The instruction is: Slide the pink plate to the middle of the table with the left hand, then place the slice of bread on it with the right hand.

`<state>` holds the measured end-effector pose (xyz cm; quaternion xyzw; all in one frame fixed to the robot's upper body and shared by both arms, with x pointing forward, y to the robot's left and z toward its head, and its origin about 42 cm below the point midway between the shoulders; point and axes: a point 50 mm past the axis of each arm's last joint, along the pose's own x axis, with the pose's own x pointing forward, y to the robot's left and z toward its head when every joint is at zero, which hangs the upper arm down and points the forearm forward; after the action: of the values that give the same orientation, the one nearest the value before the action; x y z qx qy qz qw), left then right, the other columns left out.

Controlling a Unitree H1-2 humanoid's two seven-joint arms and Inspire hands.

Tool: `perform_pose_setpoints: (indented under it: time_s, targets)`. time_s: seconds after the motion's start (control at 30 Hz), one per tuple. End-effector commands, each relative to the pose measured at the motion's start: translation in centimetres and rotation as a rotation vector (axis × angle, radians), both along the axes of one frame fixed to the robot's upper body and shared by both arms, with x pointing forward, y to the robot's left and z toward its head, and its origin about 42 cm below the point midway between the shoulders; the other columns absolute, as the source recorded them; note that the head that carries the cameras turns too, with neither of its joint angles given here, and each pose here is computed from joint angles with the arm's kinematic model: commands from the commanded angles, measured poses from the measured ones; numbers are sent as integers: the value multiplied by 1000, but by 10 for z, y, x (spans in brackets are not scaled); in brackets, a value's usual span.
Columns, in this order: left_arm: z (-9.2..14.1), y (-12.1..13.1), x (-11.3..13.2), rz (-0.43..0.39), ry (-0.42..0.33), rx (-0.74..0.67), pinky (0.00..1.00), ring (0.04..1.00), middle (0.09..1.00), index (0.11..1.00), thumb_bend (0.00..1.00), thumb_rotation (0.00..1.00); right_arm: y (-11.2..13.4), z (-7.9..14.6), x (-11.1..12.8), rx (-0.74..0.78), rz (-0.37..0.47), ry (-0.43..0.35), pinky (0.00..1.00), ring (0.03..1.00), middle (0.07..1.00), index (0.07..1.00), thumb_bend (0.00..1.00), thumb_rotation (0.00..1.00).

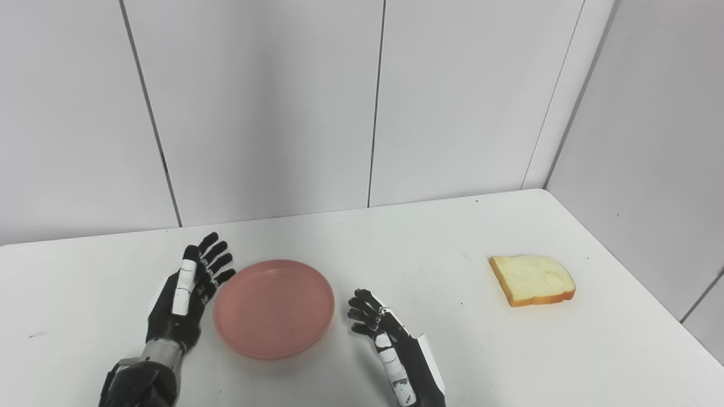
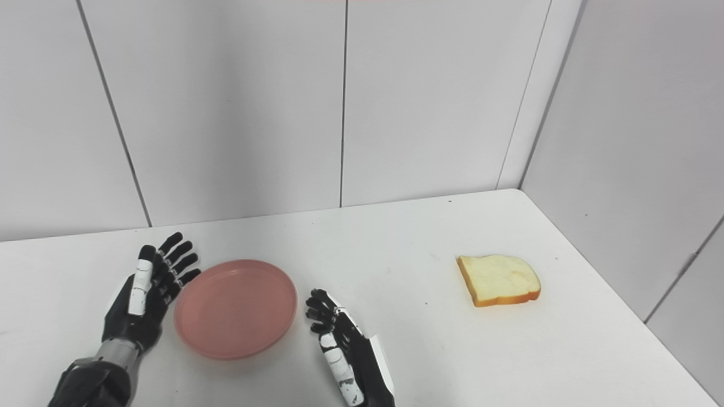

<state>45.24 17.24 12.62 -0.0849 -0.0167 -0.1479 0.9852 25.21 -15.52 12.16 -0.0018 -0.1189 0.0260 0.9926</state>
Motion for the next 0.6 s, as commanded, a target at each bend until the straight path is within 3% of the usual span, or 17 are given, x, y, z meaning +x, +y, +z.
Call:
perform_pose_setpoints:
  time_s: [0.0, 0.3, 0.57]
  targets:
    - [9, -3, 4, -23, -12, -11, 831, 891, 903, 885, 956, 886, 14, -22, -14, 27, -4, 107, 821, 841, 853, 872, 757, 997]
    - [4, -7, 5, -45, 2, -40, 864, 913, 925, 902, 973, 885, 24, -24, -11, 16, -13, 108, 841, 855, 869, 890, 717, 995]
    - [-2, -11, 1, -54, 13, -39, 876, 922, 925, 899, 963, 886, 21, -20, -12, -6, -47, 61, 828, 848, 862, 879, 713, 982]
